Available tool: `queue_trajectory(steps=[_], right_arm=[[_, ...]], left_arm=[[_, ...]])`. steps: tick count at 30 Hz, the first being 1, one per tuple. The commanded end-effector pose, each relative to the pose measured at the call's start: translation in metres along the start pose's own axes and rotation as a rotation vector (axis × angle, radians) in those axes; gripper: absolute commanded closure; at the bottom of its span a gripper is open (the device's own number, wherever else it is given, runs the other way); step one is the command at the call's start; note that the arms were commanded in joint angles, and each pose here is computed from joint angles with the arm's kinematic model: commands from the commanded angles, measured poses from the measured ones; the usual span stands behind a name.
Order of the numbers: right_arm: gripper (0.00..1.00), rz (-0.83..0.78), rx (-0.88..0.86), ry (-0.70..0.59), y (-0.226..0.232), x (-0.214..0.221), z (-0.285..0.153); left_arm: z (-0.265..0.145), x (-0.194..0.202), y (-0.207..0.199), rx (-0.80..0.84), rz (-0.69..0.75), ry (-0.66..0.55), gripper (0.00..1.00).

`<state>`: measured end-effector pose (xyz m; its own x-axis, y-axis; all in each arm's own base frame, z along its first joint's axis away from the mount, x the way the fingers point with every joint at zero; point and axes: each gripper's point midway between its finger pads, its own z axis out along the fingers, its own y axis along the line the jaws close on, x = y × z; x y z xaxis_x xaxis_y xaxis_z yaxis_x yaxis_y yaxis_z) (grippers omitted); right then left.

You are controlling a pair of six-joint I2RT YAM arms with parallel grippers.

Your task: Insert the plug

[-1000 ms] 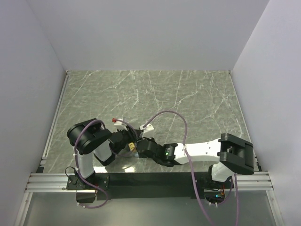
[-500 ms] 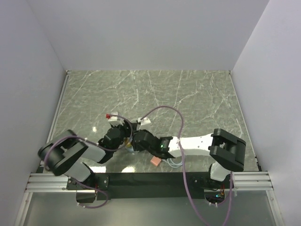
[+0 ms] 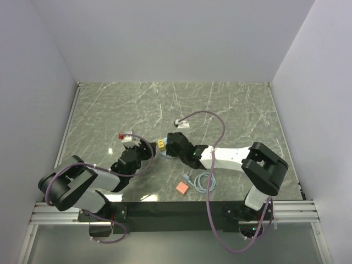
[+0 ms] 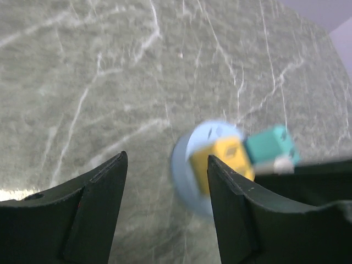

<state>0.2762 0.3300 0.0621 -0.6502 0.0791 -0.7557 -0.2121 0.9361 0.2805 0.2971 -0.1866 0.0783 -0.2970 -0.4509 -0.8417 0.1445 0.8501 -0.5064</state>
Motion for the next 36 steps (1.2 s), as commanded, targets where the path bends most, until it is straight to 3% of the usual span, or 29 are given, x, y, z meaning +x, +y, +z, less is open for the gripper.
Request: queue_trajectory(steps=[1,8,11,13,15,19,28,31,36], right_arm=[[1.00,-0.144,0.380,0.197,-0.124,0.056,0.002],[1.00,-0.115,0.374,0.105,-0.129,0.003,0.043],[0.86,-0.134,0.337,0.068,-0.115,-0.023,0.059],[0.54,-0.148,0.303,0.051,-0.103,-0.038,0.069],[0.12,-0.146,0.255,0.029,-0.090,-0.054,0.072],[0.10,-0.155,0.212,-0.033,-0.077,-0.085,0.062],[0.07,-0.128,0.084,-0.220,-0.064,-0.143,-0.018],[0.06,-0.084,0.131,-0.285,-0.088,-0.154,-0.045],[0.06,0.052,0.162,-0.253,-0.152,-0.131,-0.039]], left_arm=[[-0.008,0.021,0.004,0.024,0.031,0.075,0.35],[-0.011,0.024,0.003,0.040,0.027,0.089,0.35],[-0.010,0.026,-0.005,0.074,0.017,0.101,0.36],[-0.007,0.027,-0.011,0.093,0.015,0.109,0.36],[-0.003,0.027,-0.018,0.104,0.017,0.112,0.35],[0.005,0.028,-0.034,0.126,0.033,0.115,0.36],[0.031,0.035,-0.088,0.219,0.044,0.135,0.36],[0.028,0.051,-0.112,0.272,0.057,0.167,0.35],[0.033,0.074,-0.143,0.299,0.083,0.212,0.35]])
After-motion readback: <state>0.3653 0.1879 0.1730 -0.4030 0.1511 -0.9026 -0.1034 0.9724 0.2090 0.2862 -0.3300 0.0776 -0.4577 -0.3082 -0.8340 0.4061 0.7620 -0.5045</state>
